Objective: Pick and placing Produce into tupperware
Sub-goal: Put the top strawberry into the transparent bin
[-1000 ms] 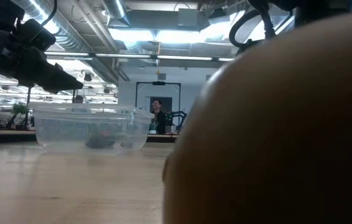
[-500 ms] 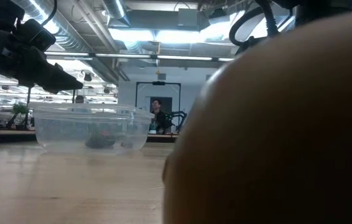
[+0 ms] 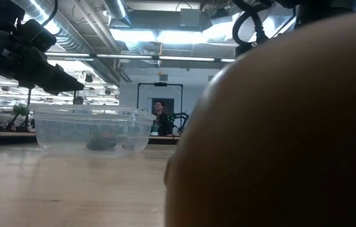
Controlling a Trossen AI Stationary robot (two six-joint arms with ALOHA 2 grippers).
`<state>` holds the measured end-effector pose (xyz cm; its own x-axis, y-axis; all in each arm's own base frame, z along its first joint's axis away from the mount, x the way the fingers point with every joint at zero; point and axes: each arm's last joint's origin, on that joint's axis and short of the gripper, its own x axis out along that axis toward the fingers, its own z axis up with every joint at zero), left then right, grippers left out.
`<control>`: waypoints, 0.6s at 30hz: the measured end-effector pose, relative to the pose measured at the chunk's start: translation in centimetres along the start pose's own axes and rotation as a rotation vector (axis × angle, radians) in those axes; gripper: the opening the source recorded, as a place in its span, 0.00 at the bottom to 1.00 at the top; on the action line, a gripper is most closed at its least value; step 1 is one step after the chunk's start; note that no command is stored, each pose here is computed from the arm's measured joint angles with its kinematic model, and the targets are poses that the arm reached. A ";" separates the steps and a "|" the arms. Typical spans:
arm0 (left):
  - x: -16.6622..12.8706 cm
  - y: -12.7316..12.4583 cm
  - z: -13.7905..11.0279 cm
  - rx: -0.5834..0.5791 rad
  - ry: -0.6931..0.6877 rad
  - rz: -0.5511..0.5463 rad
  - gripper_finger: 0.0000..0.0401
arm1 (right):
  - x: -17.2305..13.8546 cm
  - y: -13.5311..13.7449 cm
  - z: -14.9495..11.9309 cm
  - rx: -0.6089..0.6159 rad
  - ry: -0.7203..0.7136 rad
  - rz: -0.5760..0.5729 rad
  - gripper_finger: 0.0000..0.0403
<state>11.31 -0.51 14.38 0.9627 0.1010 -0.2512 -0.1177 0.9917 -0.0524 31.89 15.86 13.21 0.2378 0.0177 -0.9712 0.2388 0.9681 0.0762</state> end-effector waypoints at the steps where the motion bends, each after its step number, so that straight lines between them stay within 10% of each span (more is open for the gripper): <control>1: 0.0 0.0 0.0 0.000 0.000 0.000 0.41 | 0.0 0.0 0.0 0.019 -0.004 0.003 0.60; 18: 0.0 0.0 0.0 -0.027 0.000 0.000 0.42 | 0.1 0.4 0.7 0.058 -0.057 0.058 0.60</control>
<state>11.31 -0.52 14.38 0.9626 0.1006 -0.2516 -0.1239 0.9892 -0.0785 32.68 16.03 13.33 0.3057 0.0571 -0.9504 0.2770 0.9497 0.1462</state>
